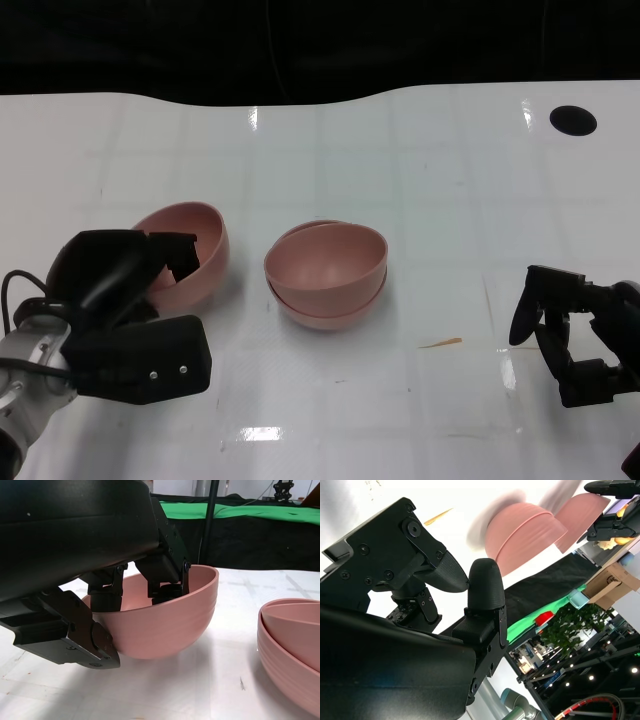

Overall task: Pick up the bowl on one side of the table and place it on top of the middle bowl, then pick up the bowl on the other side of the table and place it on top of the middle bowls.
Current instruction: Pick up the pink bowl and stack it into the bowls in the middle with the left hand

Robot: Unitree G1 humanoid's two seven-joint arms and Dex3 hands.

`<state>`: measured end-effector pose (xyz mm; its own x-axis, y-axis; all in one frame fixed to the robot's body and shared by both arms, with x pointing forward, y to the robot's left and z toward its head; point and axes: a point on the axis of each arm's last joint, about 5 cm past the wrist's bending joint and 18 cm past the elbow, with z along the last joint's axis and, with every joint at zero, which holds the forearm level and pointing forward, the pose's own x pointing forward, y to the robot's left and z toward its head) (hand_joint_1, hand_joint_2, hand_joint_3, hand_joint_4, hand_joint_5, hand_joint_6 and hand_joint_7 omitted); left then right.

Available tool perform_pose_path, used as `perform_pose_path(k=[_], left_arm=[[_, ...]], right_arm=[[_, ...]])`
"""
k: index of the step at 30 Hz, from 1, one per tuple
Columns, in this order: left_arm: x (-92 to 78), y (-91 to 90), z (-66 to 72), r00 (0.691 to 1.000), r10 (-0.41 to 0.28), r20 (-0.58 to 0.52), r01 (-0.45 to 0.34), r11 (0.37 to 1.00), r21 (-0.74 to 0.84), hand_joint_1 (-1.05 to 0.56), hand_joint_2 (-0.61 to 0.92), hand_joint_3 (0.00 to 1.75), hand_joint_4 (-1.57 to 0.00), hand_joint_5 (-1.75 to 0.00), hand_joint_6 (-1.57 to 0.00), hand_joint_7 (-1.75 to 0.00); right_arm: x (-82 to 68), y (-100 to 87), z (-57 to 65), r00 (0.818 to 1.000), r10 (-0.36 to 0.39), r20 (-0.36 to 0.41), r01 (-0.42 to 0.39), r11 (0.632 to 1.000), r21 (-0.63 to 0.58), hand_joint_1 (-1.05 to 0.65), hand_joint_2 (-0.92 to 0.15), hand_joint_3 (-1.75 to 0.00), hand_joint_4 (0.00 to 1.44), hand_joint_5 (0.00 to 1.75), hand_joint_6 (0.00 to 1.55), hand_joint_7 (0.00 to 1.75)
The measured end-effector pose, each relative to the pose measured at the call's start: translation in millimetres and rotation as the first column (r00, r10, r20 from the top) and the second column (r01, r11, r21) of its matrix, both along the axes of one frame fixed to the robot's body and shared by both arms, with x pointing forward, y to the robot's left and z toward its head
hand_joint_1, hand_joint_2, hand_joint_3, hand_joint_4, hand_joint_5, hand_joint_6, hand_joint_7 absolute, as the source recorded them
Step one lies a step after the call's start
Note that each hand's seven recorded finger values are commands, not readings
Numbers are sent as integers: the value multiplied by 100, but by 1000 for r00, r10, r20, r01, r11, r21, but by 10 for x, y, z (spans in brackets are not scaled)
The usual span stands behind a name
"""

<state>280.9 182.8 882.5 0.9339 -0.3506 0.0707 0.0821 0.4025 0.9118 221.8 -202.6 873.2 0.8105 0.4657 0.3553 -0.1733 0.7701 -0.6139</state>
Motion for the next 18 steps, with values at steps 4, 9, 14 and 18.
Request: perform_pose_path(k=[4,9,14,18], left_arm=[[-3,26,34,1000,7,-3,-7,1000,-9,36,85,3,-84,-175,-87,-145],[14,92,145,1000,-10,17,10,1000,-6,32,84,3,-84,-174,-86,-146],[31,159,288,998,-44,39,43,999,23,32,81,1,-89,-168,-91,-140],[40,216,445,994,-91,52,89,995,39,33,79,1,-92,-164,-94,-138]], right_arm=[[0,0,-1,1000,1,-1,-1,1000,-1,-1,-41,-150,89,175,69,167],[-1,-1,-5,1000,0,-4,0,1000,-1,-2,-41,-150,89,175,70,167],[4,1,-4,1000,2,-4,-2,1000,-3,-2,-41,-150,89,175,69,167],[21,6,-2,1000,4,-3,-4,1000,-6,-2,-41,-151,90,175,69,166]])
